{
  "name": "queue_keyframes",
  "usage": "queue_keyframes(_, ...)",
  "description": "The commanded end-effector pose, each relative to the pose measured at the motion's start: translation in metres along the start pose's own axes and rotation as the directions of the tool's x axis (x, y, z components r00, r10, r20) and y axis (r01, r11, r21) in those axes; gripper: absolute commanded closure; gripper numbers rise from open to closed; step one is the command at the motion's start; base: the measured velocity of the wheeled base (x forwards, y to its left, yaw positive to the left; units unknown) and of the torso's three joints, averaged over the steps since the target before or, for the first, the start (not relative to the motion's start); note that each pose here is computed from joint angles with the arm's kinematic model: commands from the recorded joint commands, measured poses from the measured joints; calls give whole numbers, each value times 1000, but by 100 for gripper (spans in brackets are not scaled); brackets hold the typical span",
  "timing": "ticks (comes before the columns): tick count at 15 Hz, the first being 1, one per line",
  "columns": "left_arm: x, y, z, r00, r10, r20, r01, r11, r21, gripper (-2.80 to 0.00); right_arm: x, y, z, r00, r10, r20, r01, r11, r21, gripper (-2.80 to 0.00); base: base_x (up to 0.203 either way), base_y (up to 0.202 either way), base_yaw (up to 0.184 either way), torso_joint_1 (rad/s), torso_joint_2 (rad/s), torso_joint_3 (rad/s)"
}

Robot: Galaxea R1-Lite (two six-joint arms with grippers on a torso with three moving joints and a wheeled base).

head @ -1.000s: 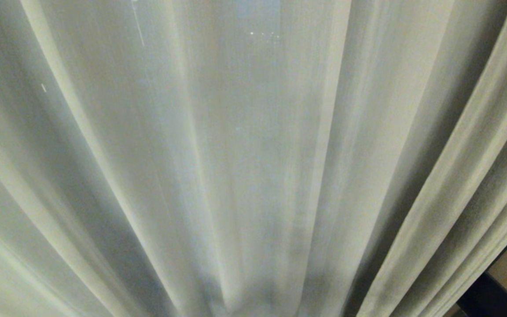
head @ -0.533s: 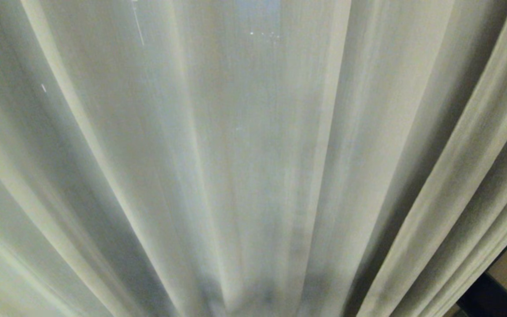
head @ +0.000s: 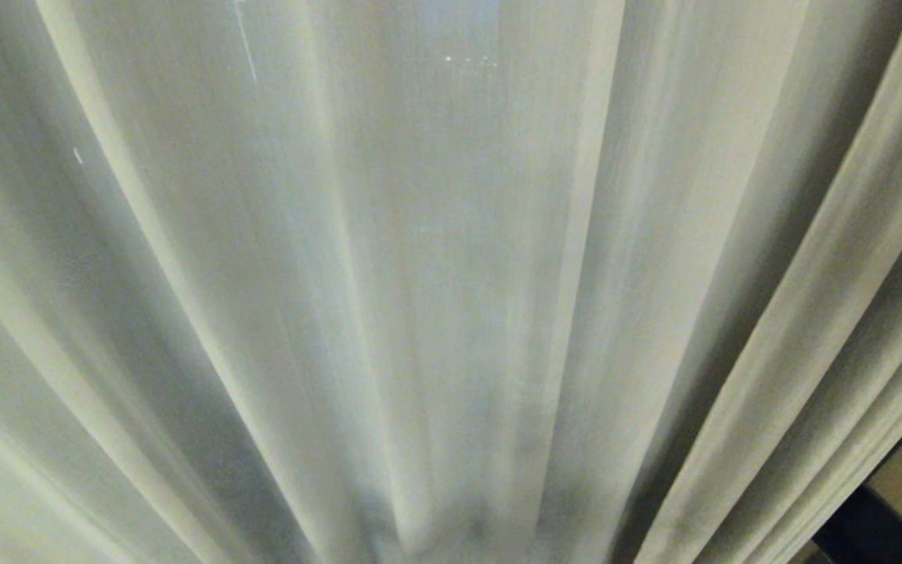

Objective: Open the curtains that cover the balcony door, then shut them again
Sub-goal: Close the outer curtains on both sides

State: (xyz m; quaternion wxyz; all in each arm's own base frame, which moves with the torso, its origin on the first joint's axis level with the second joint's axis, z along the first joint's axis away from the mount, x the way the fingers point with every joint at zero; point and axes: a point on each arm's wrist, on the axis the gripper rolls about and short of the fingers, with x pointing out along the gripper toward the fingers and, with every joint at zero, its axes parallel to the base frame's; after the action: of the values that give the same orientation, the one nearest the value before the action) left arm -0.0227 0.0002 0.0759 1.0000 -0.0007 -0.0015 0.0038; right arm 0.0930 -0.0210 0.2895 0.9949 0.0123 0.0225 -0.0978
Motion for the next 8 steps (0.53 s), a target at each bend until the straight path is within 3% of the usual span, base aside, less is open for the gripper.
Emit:
queue_keyframes(1, 0, 0, 0, 1000, 0, 2, 0, 1000, 0, 0, 8, -4, 0, 999, -35, -19, 35, 999, 1, -280, 0, 0, 0, 0, 0, 0)
queue_keyframes(3, 0, 0, 0, 1000, 0, 2, 0, 1000, 0, 0, 17, -11, 3, 996, -88, -18, 88, 996, 4, -280, 0, 0, 0, 0, 0, 0)
queue_keyframes(8, 0, 0, 0, 1000, 0, 2, 0, 1000, 0, 0, 56, -19, 15, 994, -109, -31, 109, 994, 8, -280, 0, 0, 0, 0, 0, 0)
